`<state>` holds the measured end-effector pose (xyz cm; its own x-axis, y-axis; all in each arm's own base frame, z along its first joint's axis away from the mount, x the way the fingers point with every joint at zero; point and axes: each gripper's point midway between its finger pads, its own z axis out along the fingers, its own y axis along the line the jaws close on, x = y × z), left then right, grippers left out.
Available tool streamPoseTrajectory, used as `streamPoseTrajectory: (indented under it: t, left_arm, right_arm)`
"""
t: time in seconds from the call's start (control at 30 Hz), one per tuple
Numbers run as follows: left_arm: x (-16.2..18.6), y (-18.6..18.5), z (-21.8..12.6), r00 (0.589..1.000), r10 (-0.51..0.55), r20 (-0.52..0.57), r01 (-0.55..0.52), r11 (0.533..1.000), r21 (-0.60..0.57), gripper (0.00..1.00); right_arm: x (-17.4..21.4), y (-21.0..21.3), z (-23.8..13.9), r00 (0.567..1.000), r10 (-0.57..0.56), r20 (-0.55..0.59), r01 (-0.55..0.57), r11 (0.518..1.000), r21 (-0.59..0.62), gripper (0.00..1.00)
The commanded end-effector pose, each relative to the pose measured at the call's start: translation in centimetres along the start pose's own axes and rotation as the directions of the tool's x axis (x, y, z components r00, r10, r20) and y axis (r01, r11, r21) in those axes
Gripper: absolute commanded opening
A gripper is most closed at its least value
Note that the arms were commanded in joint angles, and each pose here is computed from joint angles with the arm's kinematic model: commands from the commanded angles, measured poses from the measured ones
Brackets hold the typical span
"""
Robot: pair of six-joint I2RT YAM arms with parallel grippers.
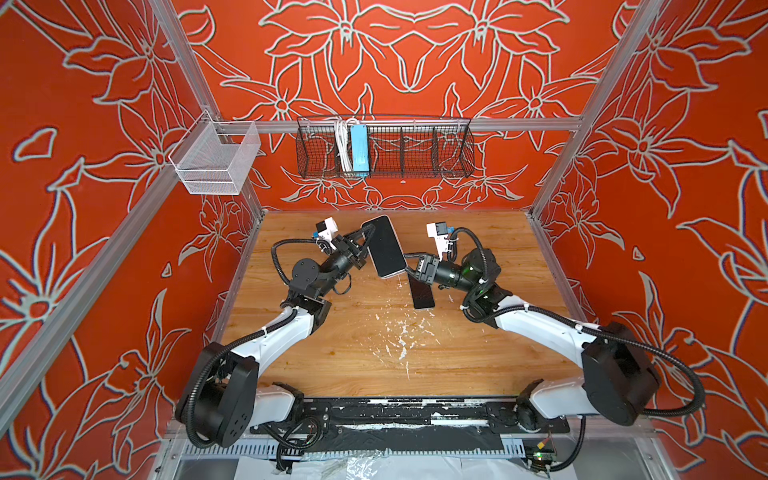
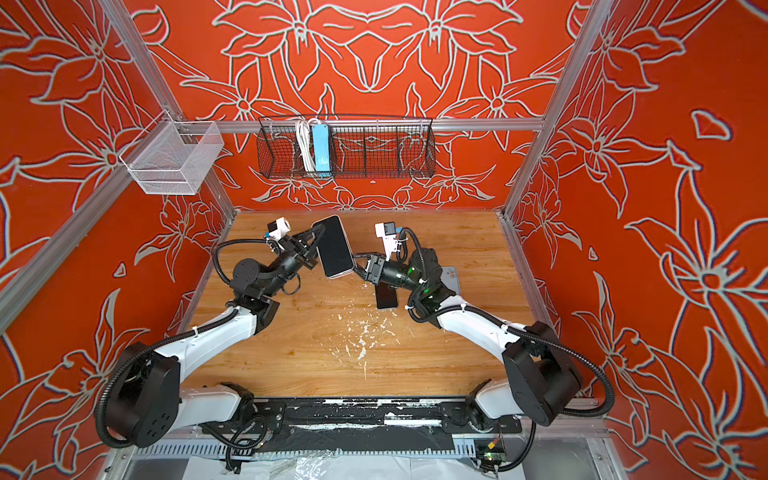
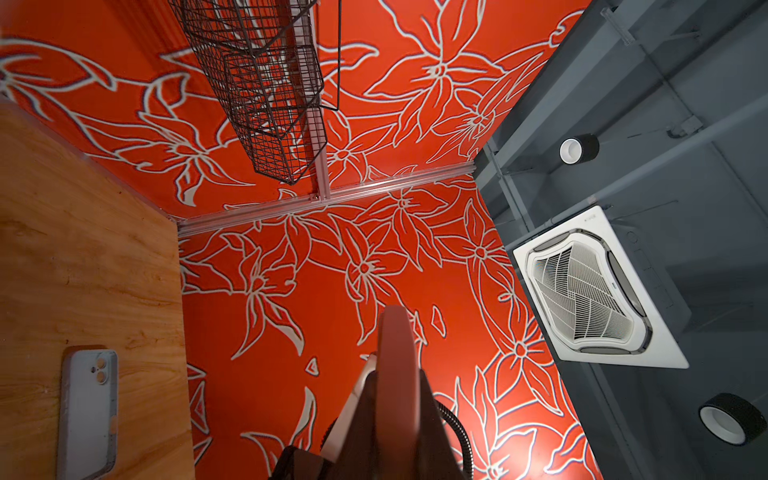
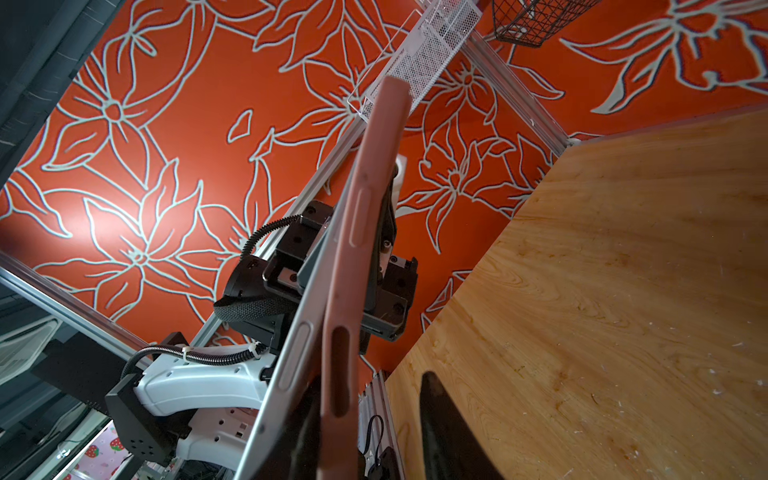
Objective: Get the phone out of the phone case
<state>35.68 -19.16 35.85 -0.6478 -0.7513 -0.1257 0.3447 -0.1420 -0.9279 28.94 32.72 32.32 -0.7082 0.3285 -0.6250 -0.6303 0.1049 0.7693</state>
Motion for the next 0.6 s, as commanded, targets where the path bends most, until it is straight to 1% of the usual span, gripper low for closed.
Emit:
streamPoseTrajectory:
  t: [0.0, 0.33, 0.57]
  left_arm:
    - [0.6, -2.3, 0.6, 0.999, 0.045, -0.029, -0.042, 0.995, 0.091, 0.0]
    - [0.2, -0.9, 1.3, 0.996, 0.088, -0.021, -0.086, 0.994, 0.062, 0.0]
    - [0.1, -0.6, 2.0, 0.993, 0.117, -0.03, -0.115, 0.991, 0.073, 0.0]
  right_arm:
    - [-0.5, 0.3, 0.1, 0.999, 0.019, 0.045, -0.018, 1.0, -0.015, 0.35]
    - [-0.2, 0.6, 0.1, 0.996, 0.074, 0.056, -0.071, 0.996, -0.054, 0.31]
    - [-0.4, 0.9, 0.1, 0.989, 0.122, 0.078, -0.115, 0.99, -0.085, 0.27]
